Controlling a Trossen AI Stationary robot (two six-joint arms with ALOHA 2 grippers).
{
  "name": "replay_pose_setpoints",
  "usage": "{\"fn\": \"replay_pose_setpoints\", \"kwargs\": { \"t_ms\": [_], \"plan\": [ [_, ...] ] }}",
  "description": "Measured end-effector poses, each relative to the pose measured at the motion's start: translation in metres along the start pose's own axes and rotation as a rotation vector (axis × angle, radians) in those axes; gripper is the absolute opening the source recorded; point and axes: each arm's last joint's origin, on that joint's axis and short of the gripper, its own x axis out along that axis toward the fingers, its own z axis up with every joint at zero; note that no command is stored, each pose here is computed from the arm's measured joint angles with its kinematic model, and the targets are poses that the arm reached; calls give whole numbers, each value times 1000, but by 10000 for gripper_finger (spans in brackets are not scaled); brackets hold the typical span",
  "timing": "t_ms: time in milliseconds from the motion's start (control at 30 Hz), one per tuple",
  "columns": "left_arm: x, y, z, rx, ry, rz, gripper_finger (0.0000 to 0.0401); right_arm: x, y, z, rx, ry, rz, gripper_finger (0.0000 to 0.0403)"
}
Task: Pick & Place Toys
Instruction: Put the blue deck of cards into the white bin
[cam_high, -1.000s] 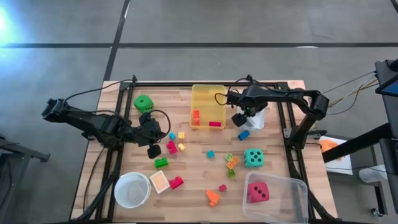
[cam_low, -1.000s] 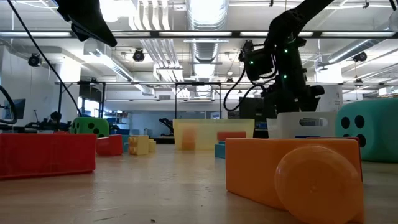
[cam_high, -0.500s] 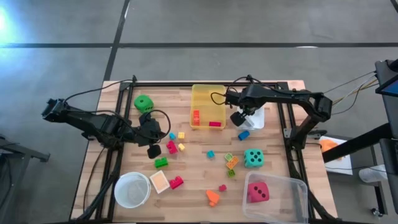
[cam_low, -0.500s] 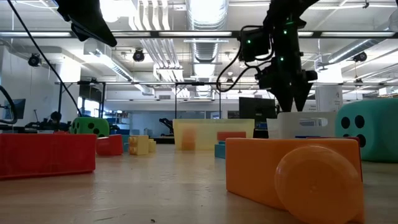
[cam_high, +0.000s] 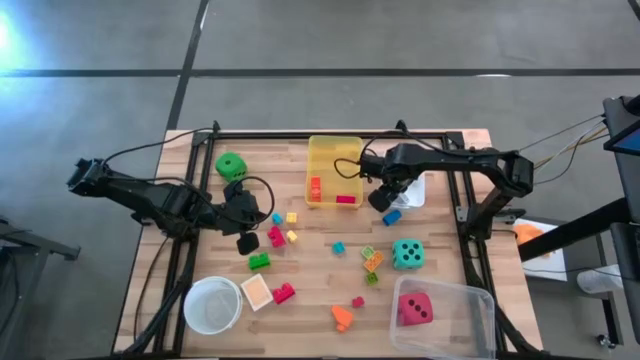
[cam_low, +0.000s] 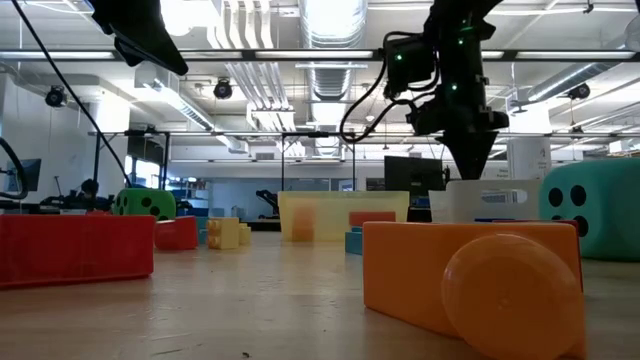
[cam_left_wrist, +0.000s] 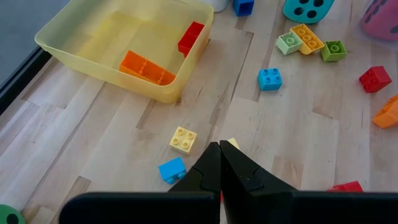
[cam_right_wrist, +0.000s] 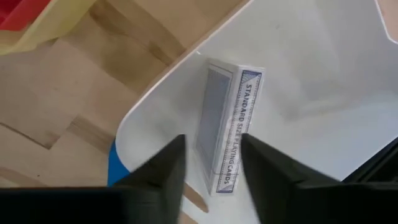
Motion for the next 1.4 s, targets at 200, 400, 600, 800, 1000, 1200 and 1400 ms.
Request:
{"fn": "replay_pose_setpoints", "kwargs": {
  "t_ms": [200,400,600,800,1000,1200,1400],
  "plan": [
    [0,0,0,0,0,0,0,0,1,1,5,-10,6,18],
    [0,0,0,0,0,0,0,3,2,0,12,11,46,9],
    [0,0,0,0,0,0,0,12,1,-3,11,27,46,8],
    [0,0,0,0,0,0,0,23,-1,-8,4,64,48,8],
    [0,0,0,0,0,0,0,30,-3,-11,-6,57,-3,8],
    [0,0,0,0,0,0,0,31,-6,-10,-13,55,-14,8],
    [0,0,0,0,0,0,0,32,-9,-8,-8,55,-19,8]
  ]
}}
